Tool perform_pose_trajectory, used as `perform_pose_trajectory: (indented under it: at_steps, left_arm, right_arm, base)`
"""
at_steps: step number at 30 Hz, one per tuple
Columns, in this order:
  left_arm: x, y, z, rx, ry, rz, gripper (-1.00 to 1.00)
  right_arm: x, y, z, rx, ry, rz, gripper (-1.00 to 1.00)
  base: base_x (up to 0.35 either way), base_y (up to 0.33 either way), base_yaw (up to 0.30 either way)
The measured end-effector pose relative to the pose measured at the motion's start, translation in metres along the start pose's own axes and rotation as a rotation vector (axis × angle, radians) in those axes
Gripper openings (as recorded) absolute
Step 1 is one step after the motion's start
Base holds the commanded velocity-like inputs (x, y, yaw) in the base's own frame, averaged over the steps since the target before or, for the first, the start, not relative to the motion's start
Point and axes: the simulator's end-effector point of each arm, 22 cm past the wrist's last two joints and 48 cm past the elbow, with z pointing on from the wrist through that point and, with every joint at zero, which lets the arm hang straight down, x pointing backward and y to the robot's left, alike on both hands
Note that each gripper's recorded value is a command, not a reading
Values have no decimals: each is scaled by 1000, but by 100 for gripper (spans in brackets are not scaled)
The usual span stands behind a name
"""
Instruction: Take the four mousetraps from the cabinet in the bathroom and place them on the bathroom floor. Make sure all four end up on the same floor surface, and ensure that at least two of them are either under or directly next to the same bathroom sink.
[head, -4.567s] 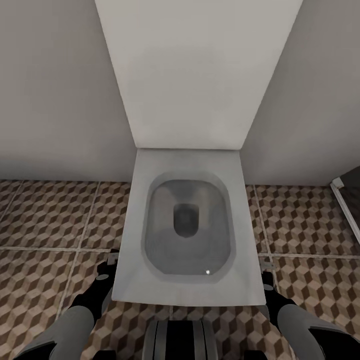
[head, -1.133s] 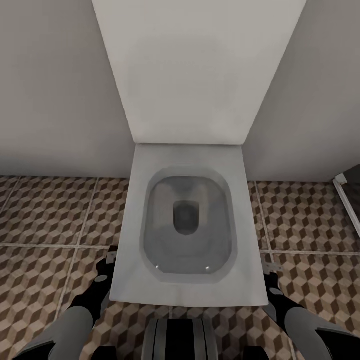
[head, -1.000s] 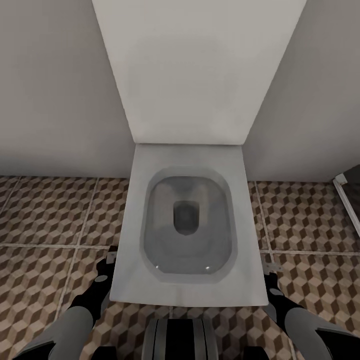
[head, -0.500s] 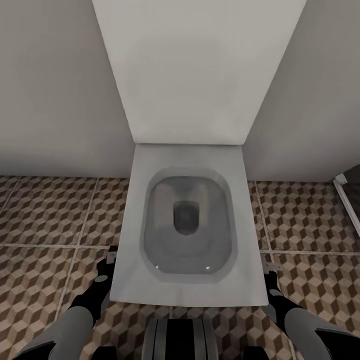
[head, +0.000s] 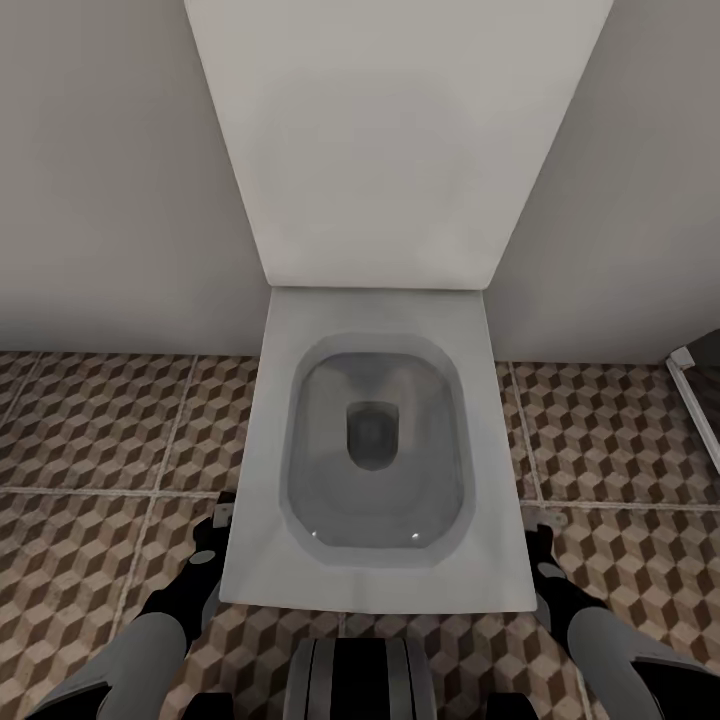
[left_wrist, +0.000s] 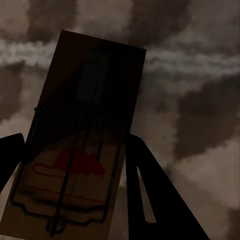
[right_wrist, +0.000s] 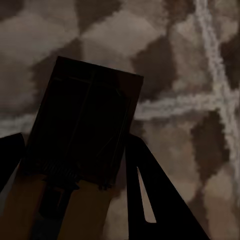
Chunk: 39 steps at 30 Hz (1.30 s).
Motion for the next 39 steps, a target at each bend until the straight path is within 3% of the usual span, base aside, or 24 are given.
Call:
perform_pose_trajectory:
  at_steps: [39]
  left_arm:
    - [-1, 0, 0, 0, -3, 1, -100]
  right_arm:
    - [-7, 4, 2, -20, -12, 2, -100]
  base:
    - [0, 0, 0]
